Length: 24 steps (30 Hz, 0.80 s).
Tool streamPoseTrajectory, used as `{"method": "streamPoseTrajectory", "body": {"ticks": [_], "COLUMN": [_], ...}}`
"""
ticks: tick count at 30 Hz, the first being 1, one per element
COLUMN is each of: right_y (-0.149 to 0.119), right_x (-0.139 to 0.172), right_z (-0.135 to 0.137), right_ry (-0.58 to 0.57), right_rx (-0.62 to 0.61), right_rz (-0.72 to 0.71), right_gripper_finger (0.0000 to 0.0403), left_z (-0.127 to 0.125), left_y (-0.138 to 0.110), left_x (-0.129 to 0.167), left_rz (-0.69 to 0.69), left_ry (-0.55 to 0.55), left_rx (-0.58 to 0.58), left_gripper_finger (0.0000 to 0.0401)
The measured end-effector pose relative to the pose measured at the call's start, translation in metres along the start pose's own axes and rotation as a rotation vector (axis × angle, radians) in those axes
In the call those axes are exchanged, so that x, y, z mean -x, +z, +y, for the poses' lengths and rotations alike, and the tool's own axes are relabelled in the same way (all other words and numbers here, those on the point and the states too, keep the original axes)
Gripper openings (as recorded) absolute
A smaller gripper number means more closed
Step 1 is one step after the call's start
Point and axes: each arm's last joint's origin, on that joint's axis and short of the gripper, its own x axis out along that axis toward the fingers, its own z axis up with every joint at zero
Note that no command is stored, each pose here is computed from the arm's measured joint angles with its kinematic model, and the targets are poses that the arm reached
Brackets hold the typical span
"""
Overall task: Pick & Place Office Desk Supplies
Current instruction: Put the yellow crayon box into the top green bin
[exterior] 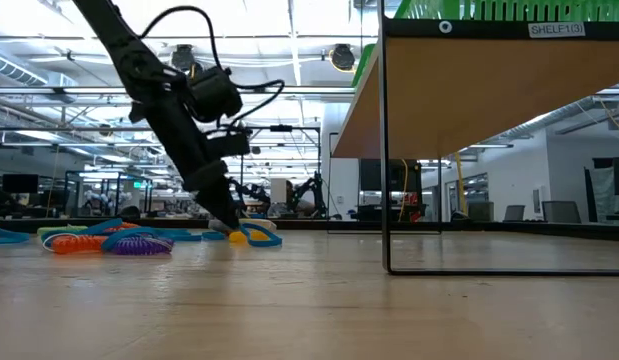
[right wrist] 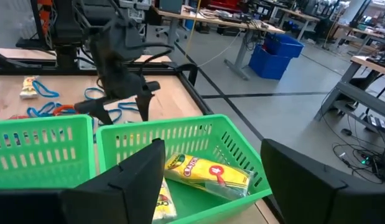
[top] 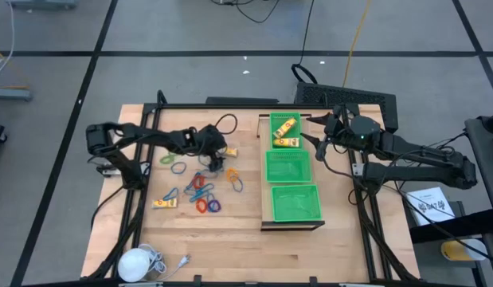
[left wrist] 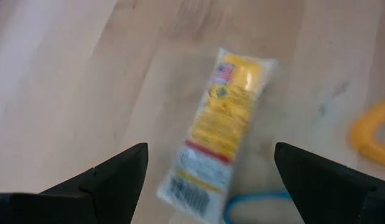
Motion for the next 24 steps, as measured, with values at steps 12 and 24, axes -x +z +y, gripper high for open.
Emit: {"method": "streamPoseTrajectory", "body": {"ticks": [12,24], "right_y": [-0.003,-0.024], "right_x": [0.0,-0.008], "right_z": [0.001,0.007], "right_ry": [0.006,0.056], "right_rx": [-0.014,-0.032], "right_rz": [0.027,0.014], "right_gripper_finger": [0.0237,0.0232], "left_z": [0.006,0.004], "left_y": [-0.009,-0.005], "left_x": [-0.012,-0.014], "left_rz": [0.058,0.011], "left_ry": [-0.041,-0.07], "left_rx": [0.029,0.131], "left_gripper_finger": [0.0346,0.019]}}
